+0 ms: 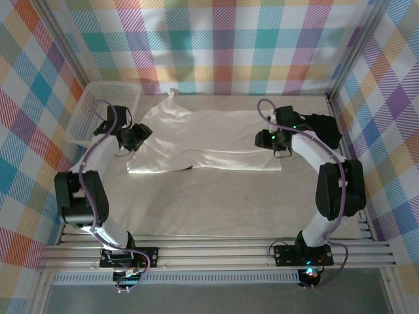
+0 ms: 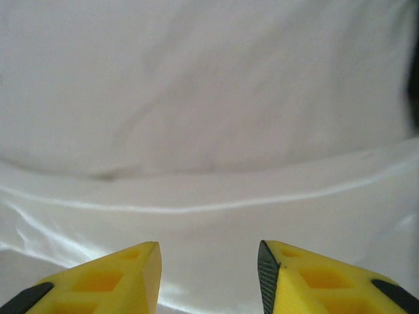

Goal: Fold the inside-out t-shirt

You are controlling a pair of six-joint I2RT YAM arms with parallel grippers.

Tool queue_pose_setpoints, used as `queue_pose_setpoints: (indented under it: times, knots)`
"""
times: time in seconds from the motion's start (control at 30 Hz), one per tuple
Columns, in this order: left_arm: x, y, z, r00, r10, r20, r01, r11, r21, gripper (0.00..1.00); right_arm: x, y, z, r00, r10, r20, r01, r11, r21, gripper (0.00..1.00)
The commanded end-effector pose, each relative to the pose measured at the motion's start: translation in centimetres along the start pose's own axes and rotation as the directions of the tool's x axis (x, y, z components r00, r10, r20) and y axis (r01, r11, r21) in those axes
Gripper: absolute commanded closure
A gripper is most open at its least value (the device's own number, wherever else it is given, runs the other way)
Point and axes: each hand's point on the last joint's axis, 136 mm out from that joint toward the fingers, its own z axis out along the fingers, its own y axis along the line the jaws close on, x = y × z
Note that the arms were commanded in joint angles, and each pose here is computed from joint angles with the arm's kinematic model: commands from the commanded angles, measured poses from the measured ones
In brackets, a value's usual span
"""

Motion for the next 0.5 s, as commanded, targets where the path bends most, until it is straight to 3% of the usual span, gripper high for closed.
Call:
queue_pose_setpoints:
  times: [0.0,0.23,0.47]
  knots:
    - [2.6,1.4,1.6,1.000,0.014,-0.012,-0.014,1.000,-0.006,0.52,2.9,-2.5,2.3,0.992,0.026,-0.125,-0.017,0.997,0.077,0.58]
    - [4.1,6.8,5.4,0.998,0.057,-0.016,-0.058,0.985,-0.159,0.53,6.7,-7.0,3.7,0.952,0.094,-0.292,-0.013,0.964,0.267,0.57]
    - [6.6,10.6,7.1,0.998,0.026,-0.056,-0.039,0.970,-0.240,0.54,10.9,-10.1,2.7,0.899,0.234,-0.370,-0.109,0.938,0.328,0.50]
